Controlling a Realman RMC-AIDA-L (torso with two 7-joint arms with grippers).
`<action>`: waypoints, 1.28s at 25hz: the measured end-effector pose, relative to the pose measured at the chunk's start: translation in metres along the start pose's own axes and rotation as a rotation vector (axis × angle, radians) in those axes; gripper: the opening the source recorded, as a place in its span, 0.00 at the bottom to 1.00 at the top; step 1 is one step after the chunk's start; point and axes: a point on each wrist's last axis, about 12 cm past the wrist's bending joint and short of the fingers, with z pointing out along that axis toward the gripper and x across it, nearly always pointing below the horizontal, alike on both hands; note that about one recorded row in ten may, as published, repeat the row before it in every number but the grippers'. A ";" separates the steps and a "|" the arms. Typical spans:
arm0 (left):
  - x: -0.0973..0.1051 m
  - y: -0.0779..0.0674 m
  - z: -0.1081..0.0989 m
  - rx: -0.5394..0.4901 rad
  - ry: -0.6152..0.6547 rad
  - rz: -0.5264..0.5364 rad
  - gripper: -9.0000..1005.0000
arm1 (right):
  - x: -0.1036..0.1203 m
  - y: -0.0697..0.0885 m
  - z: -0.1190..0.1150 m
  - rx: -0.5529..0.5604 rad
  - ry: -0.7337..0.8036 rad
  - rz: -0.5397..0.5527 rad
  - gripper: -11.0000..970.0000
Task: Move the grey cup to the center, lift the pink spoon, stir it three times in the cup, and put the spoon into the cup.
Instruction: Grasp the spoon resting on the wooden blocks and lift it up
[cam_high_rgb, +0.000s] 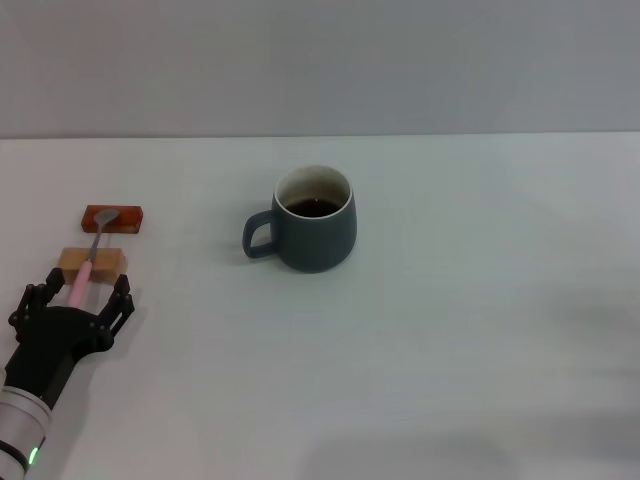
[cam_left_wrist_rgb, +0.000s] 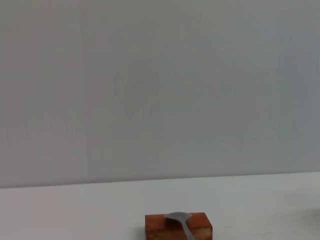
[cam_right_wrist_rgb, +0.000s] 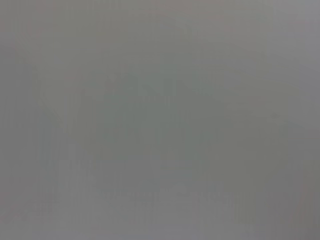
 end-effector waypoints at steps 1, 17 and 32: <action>0.000 0.000 0.000 0.000 0.002 0.001 0.82 | 0.000 0.000 0.000 0.000 0.000 0.000 0.01; 0.001 0.002 0.002 -0.017 0.015 -0.012 0.80 | 0.000 0.000 0.000 -0.001 -0.001 0.000 0.01; 0.000 0.002 0.003 -0.015 0.015 -0.016 0.61 | 0.000 0.000 0.000 -0.002 -0.003 -0.001 0.01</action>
